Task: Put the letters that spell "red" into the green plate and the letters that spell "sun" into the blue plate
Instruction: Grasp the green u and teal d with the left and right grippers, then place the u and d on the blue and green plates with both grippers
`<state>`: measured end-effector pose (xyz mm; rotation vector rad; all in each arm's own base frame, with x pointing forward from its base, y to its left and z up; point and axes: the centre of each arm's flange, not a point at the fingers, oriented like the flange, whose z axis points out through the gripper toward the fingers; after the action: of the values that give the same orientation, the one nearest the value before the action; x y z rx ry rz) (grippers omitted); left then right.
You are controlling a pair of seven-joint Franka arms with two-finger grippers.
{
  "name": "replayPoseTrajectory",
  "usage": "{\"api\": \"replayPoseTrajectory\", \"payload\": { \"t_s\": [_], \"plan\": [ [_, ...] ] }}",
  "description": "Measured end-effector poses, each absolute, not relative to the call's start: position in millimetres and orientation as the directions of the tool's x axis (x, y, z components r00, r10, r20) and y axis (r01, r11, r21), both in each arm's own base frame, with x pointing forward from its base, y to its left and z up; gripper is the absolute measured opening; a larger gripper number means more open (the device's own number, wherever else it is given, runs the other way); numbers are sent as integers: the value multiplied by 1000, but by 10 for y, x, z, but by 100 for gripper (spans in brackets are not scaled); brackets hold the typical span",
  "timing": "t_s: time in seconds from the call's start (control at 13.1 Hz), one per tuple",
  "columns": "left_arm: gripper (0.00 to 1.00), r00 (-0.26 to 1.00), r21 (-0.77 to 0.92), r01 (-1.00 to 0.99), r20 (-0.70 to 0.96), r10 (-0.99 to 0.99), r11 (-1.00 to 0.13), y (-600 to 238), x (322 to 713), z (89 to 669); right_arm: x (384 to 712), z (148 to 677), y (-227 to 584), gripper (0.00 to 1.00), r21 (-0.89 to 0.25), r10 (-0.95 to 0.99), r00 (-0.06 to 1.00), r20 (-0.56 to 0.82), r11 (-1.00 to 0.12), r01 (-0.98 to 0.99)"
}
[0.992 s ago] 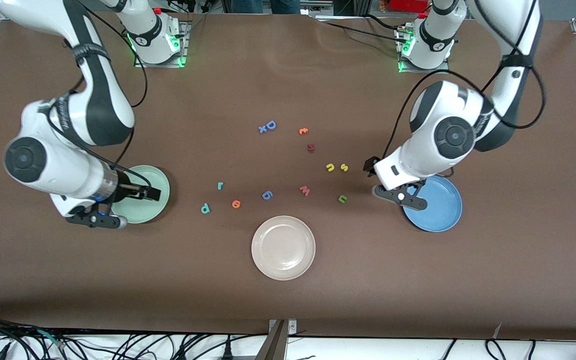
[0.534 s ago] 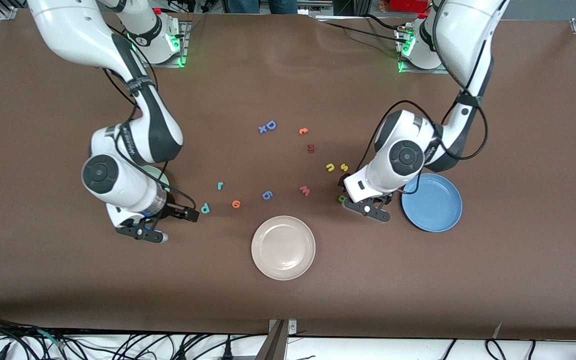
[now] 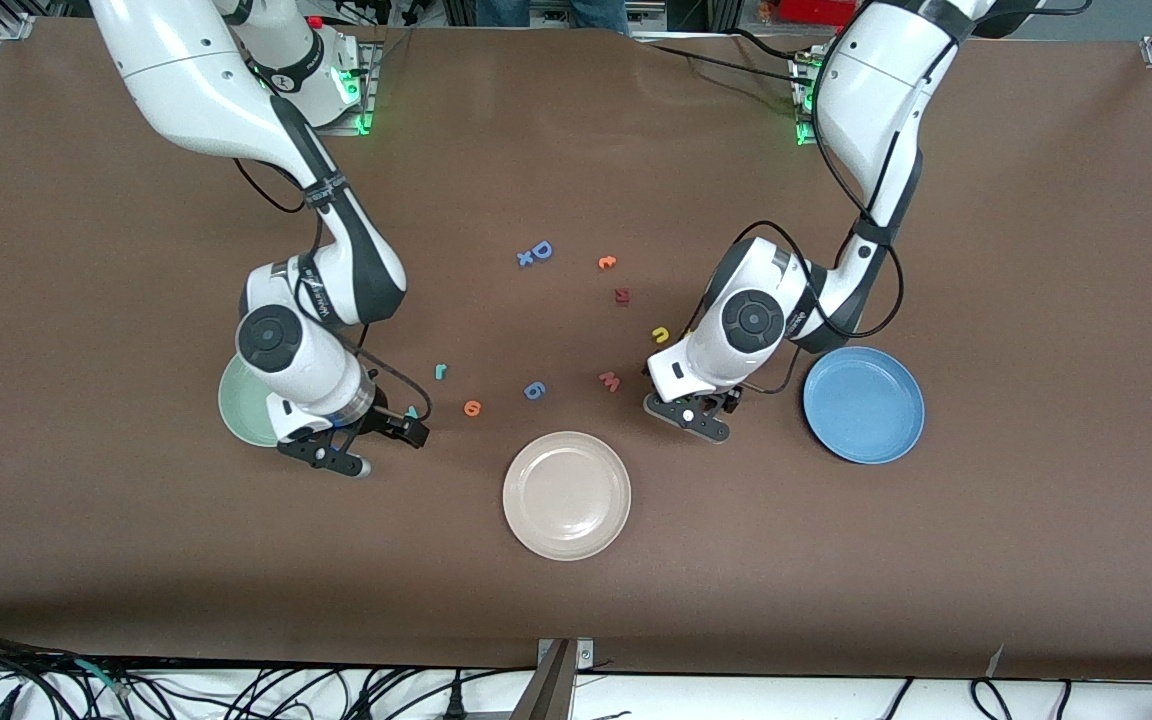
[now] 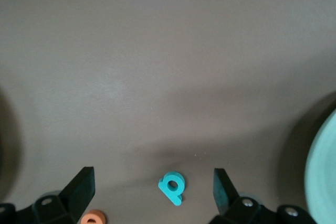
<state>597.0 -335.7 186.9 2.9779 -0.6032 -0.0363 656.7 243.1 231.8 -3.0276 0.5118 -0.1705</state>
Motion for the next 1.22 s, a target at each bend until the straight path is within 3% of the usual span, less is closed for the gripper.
{"api": "replayPoseTrajectory", "payload": {
  "t_s": [0.38, 0.46, 0.61, 0.69, 0.76, 0.92, 1.07, 1.22],
  "plan": [
    [96, 916, 102, -396, -24, -401, -912, -3415, 5893, 1667, 6410, 2006, 2566, 100, -34, -405, 910, 93, -914, -403],
    [88, 916, 100, -396, -25, -400, -913, -3403, 5898, 1660, 6394, 1955, 2576, 100, -30, -415, 905, 88, -910, -414],
    [63, 914, 82, -402, -21, -405, -912, -3352, 5934, 1669, 6367, 1891, 2608, 100, -25, -427, 901, 81, -904, -427],
    [54, 907, 68, -418, -15, -420, -906, -3366, 5938, 1689, 6359, 1869, 2613, 100, -23, -433, 898, 78, -901, -433],
    [54, 907, 53, -420, -13, -421, -906, -3391, 5927, 1693, 6354, 1842, 2608, 100, -21, -441, 894, 75, -897, -441],
    [32, 914, 36, -405, -7, -405, -914, -3451, 5914, 1730, 6344, 1780, 2596, 100, -15, -448, 891, 70, -894, -449],
    [27, 917, 31, -399, -6, -400, -916, -3457, 5916, 1739, 6343, 1762, 2587, 99, -13, -452, 889, 69, -892, -452],
    [27, 920, 26, -391, -6, -391, -920, -3408, 5953, 1753, 6343, 1762, 2587, 88, -14, -460, 885, 68, -887, -461]
  ]
}}
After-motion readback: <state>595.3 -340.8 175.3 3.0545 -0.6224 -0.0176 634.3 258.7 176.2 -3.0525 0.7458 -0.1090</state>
